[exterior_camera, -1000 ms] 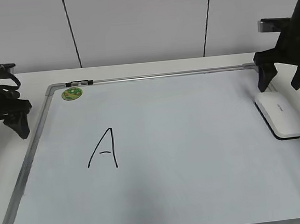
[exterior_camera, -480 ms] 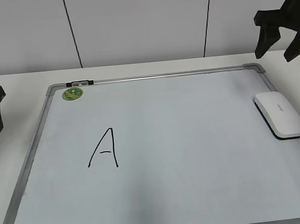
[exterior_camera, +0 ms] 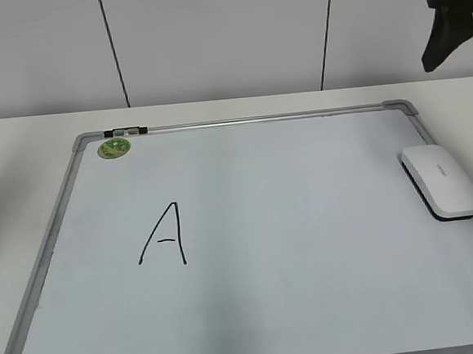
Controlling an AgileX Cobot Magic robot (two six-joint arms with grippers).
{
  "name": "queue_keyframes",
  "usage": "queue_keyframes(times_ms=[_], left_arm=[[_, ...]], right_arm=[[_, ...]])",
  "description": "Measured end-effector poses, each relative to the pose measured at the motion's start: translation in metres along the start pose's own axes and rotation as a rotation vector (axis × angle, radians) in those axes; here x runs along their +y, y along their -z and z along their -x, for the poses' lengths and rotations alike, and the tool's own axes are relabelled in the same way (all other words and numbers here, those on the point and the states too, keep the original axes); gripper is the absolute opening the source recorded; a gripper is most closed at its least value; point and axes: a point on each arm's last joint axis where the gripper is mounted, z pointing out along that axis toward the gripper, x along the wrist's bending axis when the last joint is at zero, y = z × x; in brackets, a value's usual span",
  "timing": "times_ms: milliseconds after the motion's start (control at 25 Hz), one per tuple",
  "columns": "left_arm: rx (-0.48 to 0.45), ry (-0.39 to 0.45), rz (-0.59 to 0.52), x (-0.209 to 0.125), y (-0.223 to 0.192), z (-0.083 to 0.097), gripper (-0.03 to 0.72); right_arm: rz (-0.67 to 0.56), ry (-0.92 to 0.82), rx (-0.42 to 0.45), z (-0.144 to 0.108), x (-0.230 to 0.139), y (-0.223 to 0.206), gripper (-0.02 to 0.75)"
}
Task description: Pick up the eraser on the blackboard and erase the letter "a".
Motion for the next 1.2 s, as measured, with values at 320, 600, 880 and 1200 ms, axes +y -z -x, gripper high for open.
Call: queue_keyframes(times_ms=[320, 600, 880, 1200], left_arm=[[-0.026, 0.027, 0.103, -0.08, 0.023, -0.001, 0.494], [-0.062, -0.023, 0.249, -0.154, 0.04, 0.006, 0.483], [-0.08, -0.061, 0.278, -0.214, 0.025, 0.006, 0.475], [-0.069, -0.085, 0.455, -0.262, 0.029, -0.003, 0.47]], right_arm=[[0.022, 0.136, -0.065, -0.018, -0.092, 0.035, 0.522], [0.132, 0.148, -0.069, -0.008, -0.167, 0.054, 0.521], [0.185, 0.151, -0.055, 0.002, -0.234, 0.054, 0.521], [0.295, 0.167, -0.046, 0.01, -0.289, 0.057, 0.521]])
